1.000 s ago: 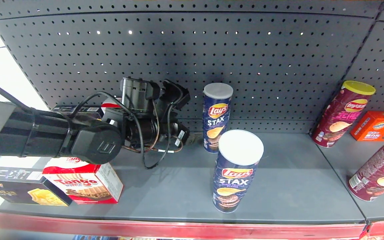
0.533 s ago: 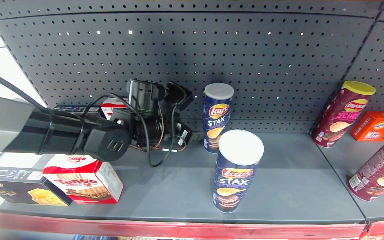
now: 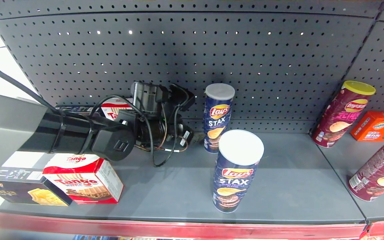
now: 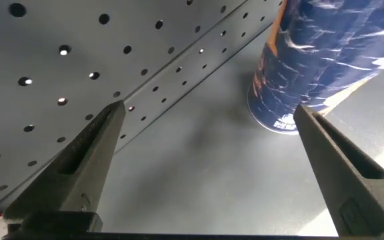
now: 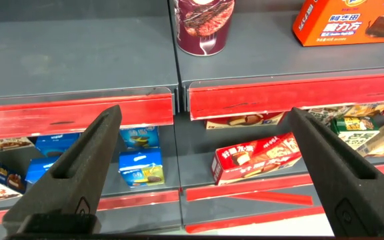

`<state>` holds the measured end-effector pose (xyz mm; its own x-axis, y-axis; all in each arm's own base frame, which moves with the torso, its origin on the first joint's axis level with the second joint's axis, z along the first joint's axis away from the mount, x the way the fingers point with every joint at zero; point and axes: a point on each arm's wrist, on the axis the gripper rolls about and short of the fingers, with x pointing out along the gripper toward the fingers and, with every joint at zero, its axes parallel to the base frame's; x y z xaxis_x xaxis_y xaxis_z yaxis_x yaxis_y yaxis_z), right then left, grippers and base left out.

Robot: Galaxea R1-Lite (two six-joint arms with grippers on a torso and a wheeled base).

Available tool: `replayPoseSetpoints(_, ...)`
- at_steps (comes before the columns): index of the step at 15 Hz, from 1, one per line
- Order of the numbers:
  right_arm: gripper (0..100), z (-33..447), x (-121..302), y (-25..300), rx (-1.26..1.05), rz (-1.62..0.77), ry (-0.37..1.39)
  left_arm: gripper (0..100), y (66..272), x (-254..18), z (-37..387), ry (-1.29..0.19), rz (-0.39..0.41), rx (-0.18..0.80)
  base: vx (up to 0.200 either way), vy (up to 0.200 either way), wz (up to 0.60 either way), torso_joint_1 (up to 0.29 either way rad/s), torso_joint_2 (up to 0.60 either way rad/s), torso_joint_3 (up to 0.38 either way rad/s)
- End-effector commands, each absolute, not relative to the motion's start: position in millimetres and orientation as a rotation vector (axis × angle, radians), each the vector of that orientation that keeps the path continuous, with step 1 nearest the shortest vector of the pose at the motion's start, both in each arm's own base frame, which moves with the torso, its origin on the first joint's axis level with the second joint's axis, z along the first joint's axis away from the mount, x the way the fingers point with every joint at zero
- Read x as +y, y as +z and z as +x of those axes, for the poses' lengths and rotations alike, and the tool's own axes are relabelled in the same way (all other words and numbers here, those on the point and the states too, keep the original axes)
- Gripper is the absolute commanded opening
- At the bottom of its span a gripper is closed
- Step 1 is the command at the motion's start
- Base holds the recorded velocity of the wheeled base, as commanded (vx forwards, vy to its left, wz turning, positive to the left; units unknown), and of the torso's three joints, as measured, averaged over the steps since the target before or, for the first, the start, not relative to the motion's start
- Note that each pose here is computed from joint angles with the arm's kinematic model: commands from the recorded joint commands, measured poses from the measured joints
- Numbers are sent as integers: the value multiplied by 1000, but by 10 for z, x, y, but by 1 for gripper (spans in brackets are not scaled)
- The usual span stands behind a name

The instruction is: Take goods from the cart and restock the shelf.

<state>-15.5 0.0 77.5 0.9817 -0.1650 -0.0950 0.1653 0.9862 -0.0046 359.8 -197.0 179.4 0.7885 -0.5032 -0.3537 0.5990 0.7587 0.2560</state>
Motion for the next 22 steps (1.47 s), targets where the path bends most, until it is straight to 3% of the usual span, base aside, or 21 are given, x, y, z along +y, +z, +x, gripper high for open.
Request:
replayPoseSetpoints(1, 100, -154, -1, 775, 97, 3, -166, 100, 1752, -1979, 3618, -609, 371, 281, 0, 0, 0, 0, 0, 0)
replayPoseSetpoints(10, 100, -154, -1, 775, 96, 4, -166, 100, 1757, -1990, 3642, -595, 363, 263, 0, 0, 0, 0, 0, 0)
replayPoseSetpoints(13, 100, -154, -1, 775, 97, 3, -166, 100, 2014, -1912, 3513, -580, 341, 170, 0, 0, 0, 0, 0, 0)
replayPoseSetpoints(14, 100, -154, -1, 775, 97, 3, -166, 100, 2014, -1912, 3513, -580, 341, 170, 0, 0, 0, 0, 0, 0)
replayPoseSetpoints(15, 100, -154, -1, 775, 97, 3, -166, 100, 2216, -1796, 3322, -561, 312, 67, 0, 0, 0, 0, 0, 0)
replayPoseSetpoints(19, 100, -154, -1, 775, 97, 3, -166, 100, 2638, -1562, 2753, -549, 211, -159, 0, 0, 0, 0, 0, 0)
replayPoseSetpoints(20, 100, -154, -1, 775, 97, 3, -166, 100, 2776, -1498, 2620, -530, 195, -198, 0, 0, 0, 0, 0, 0)
replayPoseSetpoints(22, 100, -154, -1, 775, 97, 3, -166, 100, 2852, -1312, 2369, -441, 181, -231, 0, 0, 0, 0, 0, 0)
